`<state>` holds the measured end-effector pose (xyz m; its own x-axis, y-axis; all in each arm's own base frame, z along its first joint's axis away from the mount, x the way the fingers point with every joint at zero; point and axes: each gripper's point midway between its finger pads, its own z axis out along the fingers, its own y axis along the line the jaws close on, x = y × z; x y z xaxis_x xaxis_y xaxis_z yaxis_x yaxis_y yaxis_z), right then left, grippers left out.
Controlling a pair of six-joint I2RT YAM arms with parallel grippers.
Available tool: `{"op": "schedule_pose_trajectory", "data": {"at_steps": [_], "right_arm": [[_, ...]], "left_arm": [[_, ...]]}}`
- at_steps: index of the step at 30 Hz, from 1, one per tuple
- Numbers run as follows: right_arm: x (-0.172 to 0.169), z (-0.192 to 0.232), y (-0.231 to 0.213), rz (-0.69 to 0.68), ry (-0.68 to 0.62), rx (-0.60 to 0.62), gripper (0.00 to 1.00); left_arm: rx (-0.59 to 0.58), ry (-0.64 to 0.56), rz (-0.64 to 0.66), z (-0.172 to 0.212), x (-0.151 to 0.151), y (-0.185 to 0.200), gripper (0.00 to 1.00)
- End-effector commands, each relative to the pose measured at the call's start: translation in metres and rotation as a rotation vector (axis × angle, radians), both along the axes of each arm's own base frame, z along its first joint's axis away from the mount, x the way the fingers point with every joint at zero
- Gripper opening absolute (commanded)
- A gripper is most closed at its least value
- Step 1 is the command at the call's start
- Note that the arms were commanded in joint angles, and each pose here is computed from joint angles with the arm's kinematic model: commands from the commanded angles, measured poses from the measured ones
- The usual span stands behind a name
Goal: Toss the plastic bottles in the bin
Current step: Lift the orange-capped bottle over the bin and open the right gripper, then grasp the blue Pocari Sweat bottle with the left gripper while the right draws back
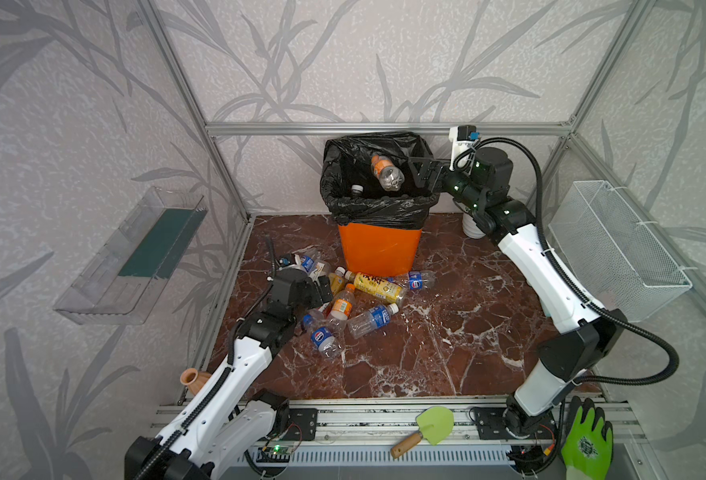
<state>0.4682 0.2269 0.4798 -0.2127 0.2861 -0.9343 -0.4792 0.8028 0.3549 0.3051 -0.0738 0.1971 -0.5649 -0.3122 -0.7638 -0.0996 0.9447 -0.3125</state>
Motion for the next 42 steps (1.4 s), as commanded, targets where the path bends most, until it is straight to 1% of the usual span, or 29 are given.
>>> {"op": "schedule_pose_trajectory", "data": {"at_steps": [1, 4, 8, 12, 15, 18, 22, 25, 29, 31, 36, 42], "right_arm": [[-0.037, 0.046, -0.029, -0.068, -0.123, -0.019, 0.96], [-0.052, 0.041, -0.049, -0.110, -0.140, -0.010, 0.96], [-0.065, 0.007, -0.065, -0.131, -0.089, -0.022, 0.96], [-0.084, -0.054, -0.086, -0.181, -0.016, -0.009, 0.98], [-0.098, -0.118, -0.114, -0.269, 0.096, 0.010, 0.98], [-0.114, -0.180, -0.142, -0.337, 0.229, 0.064, 0.98], [-0.142, -0.230, -0.169, -0.436, 0.316, 0.117, 0.98], [-0.156, -0.248, -0.184, -0.500, 0.328, 0.168, 0.99], [-0.164, -0.261, -0.191, -0.514, 0.364, 0.201, 0.99], [-0.164, -0.268, -0.191, -0.515, 0.385, 0.217, 0.99], [-0.161, -0.274, -0.191, -0.516, 0.390, 0.261, 0.99], [-0.158, -0.277, -0.189, -0.508, 0.397, 0.261, 0.99]], "left_arm": [[-0.002, -0.037, -0.037, 0.018, 0.002, -0.005, 0.99], [-0.002, -0.053, -0.053, 0.024, 0.002, -0.007, 0.99], [-0.001, -0.075, -0.110, 0.027, 0.000, -0.015, 0.99], [0.041, -0.065, -0.250, 0.022, -0.009, -0.036, 0.97], [0.096, -0.027, -0.360, 0.011, -0.021, -0.053, 0.95], [0.174, 0.007, -0.473, -0.002, -0.034, -0.073, 0.95], [0.245, 0.055, -0.605, -0.019, -0.046, -0.103, 0.94], [0.310, 0.102, -0.705, -0.037, -0.054, -0.125, 0.94], [0.437, 0.194, -0.801, -0.065, -0.064, -0.144, 0.92], [0.485, 0.233, -0.827, -0.077, -0.064, -0.149, 0.91], [0.536, 0.288, -0.862, -0.096, -0.059, -0.154, 0.91], [0.604, 0.339, -0.873, -0.112, -0.049, -0.157, 0.91]]}}
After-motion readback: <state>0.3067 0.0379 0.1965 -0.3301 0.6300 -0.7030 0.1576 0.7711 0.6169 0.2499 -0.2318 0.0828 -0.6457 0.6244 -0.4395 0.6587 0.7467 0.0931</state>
